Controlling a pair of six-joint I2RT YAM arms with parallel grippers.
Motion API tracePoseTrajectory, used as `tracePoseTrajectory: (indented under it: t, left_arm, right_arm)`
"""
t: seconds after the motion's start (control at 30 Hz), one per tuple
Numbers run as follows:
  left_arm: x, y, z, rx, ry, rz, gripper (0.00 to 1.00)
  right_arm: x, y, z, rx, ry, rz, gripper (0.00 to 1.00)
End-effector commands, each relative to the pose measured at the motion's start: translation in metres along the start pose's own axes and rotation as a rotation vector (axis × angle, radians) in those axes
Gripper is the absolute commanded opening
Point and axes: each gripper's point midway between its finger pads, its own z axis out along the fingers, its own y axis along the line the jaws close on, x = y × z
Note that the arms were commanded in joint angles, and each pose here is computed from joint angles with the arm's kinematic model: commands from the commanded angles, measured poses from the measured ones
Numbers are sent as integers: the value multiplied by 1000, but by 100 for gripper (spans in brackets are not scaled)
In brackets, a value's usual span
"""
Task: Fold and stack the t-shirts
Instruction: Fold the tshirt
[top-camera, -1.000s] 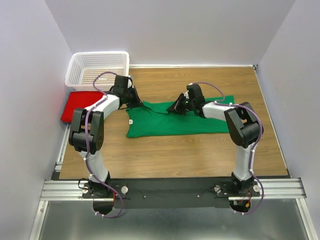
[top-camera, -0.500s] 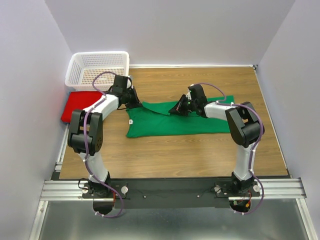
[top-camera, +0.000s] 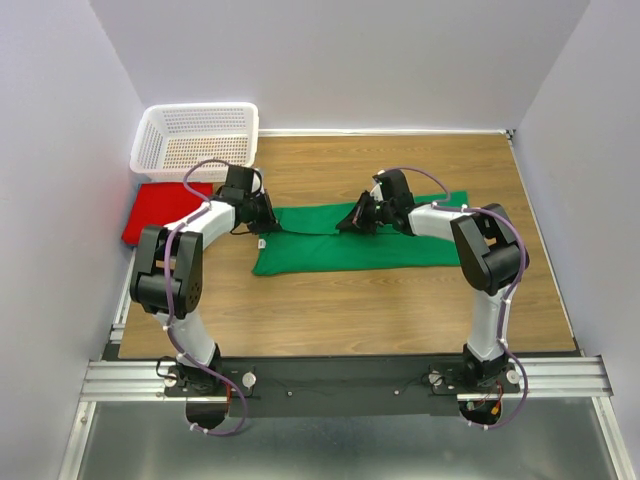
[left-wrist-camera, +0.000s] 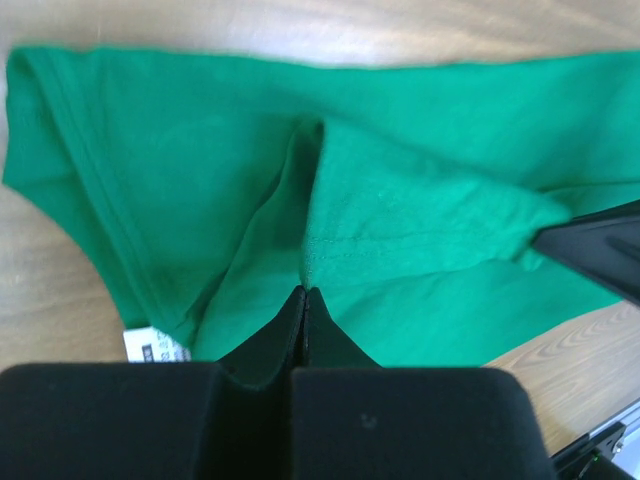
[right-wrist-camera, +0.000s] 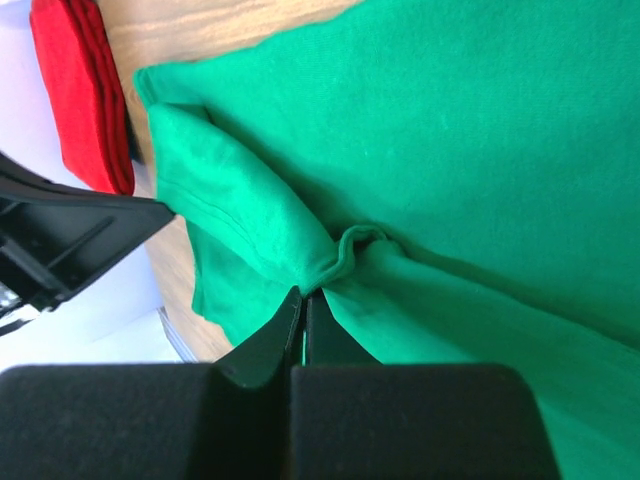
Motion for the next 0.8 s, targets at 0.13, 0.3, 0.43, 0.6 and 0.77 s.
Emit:
tracePoseTrajectory:
  t: [0.13, 0.3, 0.43, 0.6, 0.77]
  left_arm:
    - [3, 12, 0, -29, -26, 10, 0]
    - [5, 17, 2, -51, -22, 16, 1]
    - [-2, 18, -6, -80, -55, 32, 20]
    - [-17, 16, -32, -127, -129, 56, 53]
    - [-12, 15, -59, -207, -184, 83, 53]
  right_arm:
    - [20, -14, 3, 13, 88, 5, 6]
    - [23, -14, 1, 9, 107, -5, 22]
    - [16, -20, -13, 94, 71, -82, 34]
    - [1, -24, -47, 233, -6, -230, 41]
    - [-15, -46, -81, 425, -83, -349, 42]
